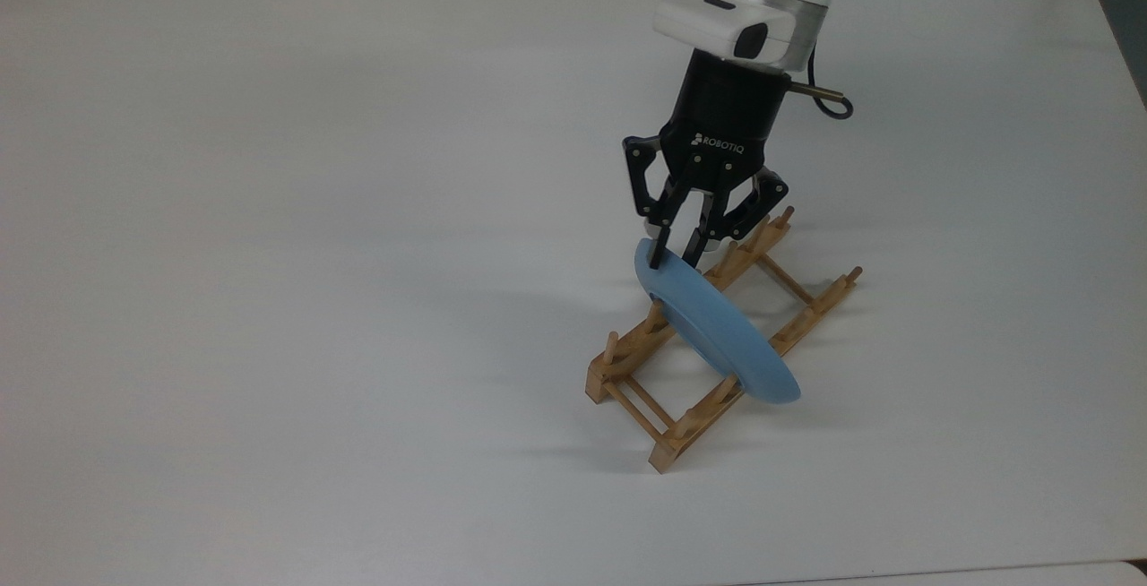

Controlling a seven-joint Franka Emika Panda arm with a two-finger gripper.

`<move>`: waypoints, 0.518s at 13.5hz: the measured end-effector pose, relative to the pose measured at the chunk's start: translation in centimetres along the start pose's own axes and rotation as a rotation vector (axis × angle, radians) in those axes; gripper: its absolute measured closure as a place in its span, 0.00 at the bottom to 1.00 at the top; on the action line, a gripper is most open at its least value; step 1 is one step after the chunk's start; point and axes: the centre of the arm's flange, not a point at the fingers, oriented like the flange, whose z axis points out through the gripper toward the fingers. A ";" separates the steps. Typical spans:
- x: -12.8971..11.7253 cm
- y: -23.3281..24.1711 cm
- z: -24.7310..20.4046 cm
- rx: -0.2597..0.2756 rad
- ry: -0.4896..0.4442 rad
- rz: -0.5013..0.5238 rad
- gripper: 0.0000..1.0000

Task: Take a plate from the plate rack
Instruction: 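Close the gripper on the rim of the blue plate, then lift the blue plate up out of the wooden rack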

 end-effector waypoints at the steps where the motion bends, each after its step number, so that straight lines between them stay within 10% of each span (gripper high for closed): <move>1: 0.0 -0.3 -0.2 0.003 0.004 -0.006 0.80; 7: -0.1 -0.9 -0.5 0.008 0.011 -0.016 0.93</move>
